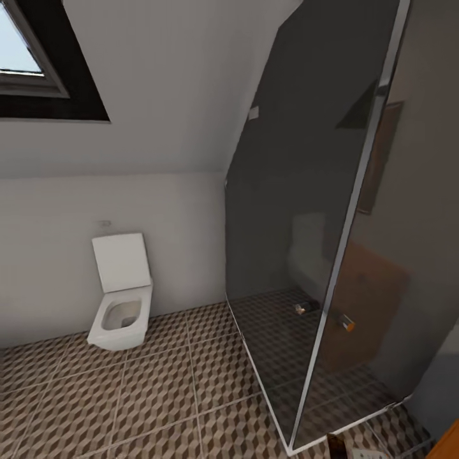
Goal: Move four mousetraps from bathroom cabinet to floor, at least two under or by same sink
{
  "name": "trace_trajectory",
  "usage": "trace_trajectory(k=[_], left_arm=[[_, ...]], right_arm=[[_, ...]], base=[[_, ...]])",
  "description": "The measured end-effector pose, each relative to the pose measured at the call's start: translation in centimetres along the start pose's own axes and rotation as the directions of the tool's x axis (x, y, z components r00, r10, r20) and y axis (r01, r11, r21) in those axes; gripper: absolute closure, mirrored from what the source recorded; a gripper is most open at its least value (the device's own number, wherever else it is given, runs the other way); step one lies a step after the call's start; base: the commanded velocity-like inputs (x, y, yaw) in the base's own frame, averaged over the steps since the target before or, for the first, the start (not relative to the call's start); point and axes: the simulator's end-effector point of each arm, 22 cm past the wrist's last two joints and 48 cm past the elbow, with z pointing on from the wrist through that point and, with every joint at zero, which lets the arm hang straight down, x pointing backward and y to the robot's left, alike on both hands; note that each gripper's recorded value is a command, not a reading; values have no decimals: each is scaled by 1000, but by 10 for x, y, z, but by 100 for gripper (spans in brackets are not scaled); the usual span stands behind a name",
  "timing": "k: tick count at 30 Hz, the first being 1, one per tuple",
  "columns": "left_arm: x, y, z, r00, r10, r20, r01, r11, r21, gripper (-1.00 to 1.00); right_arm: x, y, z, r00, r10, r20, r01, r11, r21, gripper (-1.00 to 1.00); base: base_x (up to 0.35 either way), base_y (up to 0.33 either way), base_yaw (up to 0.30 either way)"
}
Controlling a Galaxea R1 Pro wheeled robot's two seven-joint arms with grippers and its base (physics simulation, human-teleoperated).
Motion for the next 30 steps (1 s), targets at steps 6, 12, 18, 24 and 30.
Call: trace_trajectory(k=[6, 12, 18, 24, 30], left_arm=[[0, 0, 0, 1000, 0, 0, 0, 1000, 1, 100], [0, 0, 0, 1000, 0, 0, 0, 1000, 1, 100], [0, 0, 0, 1000, 0, 0, 0, 1000, 0, 100], [0, 0, 0, 1000, -1, 0, 1, 1000, 0, 100], [0, 0, 0, 1000, 0, 0, 0, 1000, 0, 100]], right_arm=[[0, 0, 0, 1000, -1, 0, 1, 1000, -1, 100], [0, 0, 0, 1000, -2, 0, 2, 1000, -1, 100], [0, 0, 0, 1000, -2, 0, 2, 1000, -1, 100], [0, 0, 0, 1000, -2, 0, 2, 1000, -1, 100], [0, 0, 0, 1000, -2, 0, 2, 1000, -1, 100]], base=[[0, 0, 255], [0, 0, 255], [0, 0, 256], [0, 0, 257], [0, 0, 257]])
